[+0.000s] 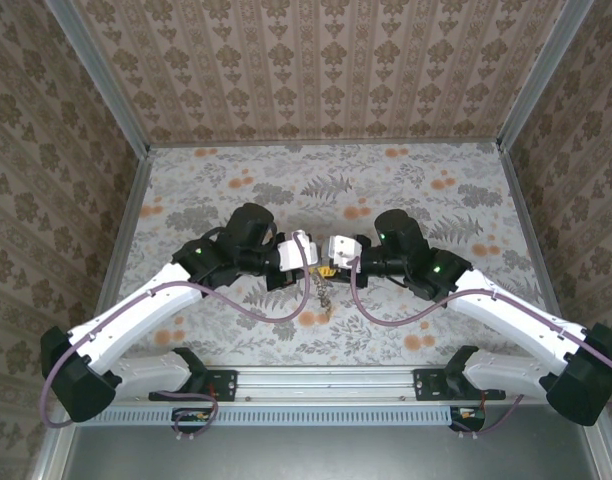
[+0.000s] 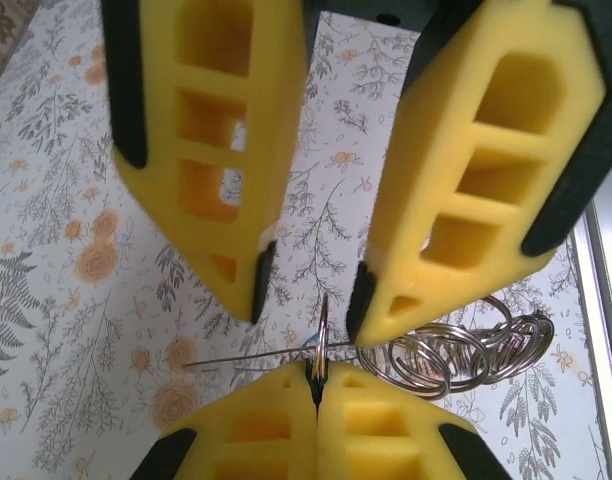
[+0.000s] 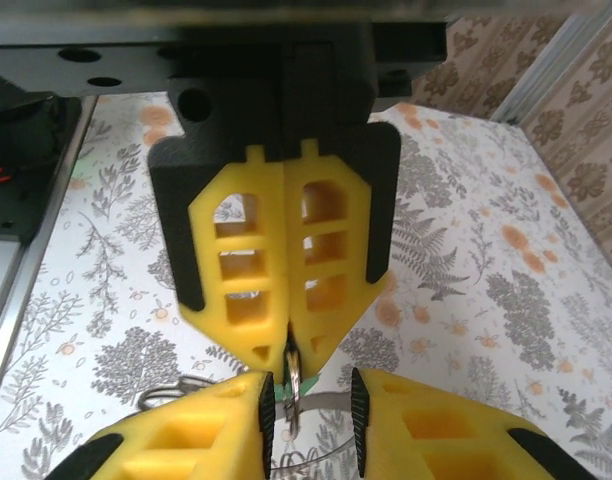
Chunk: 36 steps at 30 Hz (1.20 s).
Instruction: Put the keys on the keyring
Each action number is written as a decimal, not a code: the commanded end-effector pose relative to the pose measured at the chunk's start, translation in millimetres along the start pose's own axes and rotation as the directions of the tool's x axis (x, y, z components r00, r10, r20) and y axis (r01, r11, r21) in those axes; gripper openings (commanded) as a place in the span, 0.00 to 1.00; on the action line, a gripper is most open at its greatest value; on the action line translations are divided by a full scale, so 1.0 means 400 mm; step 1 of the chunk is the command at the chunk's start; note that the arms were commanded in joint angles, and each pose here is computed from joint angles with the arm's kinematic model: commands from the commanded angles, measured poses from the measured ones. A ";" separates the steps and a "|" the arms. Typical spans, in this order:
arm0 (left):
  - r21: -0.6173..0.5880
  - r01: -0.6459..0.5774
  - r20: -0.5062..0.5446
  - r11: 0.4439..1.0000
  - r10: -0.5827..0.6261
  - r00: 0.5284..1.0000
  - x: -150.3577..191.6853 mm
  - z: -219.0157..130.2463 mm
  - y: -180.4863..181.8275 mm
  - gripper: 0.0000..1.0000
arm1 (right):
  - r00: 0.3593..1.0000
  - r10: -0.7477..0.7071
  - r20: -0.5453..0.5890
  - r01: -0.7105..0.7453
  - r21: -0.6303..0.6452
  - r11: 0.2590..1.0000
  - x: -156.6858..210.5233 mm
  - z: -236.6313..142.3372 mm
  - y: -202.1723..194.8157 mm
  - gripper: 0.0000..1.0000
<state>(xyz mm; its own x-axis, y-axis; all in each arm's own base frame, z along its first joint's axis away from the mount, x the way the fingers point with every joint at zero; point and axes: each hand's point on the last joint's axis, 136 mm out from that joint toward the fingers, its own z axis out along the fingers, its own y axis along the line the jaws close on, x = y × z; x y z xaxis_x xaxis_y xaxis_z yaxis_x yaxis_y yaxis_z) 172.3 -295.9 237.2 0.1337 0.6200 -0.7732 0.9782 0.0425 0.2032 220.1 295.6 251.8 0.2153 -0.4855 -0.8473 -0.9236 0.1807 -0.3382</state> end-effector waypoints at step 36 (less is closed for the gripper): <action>0.005 -0.053 0.113 0.999 0.052 0.992 -0.053 -0.037 -0.005 0.00 | 0.993 0.100 0.066 -0.096 -0.068 0.993 -0.006 0.006 0.022 0.00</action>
<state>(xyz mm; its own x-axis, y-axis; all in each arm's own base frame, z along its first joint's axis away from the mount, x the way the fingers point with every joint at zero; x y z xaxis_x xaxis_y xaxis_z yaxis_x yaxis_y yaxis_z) 170.2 -293.1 246.4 0.1615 0.5879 -0.7927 0.9756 0.0262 0.2182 217.3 297.8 238.6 0.1260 -0.4617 -0.8780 -0.9561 0.1797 -0.2317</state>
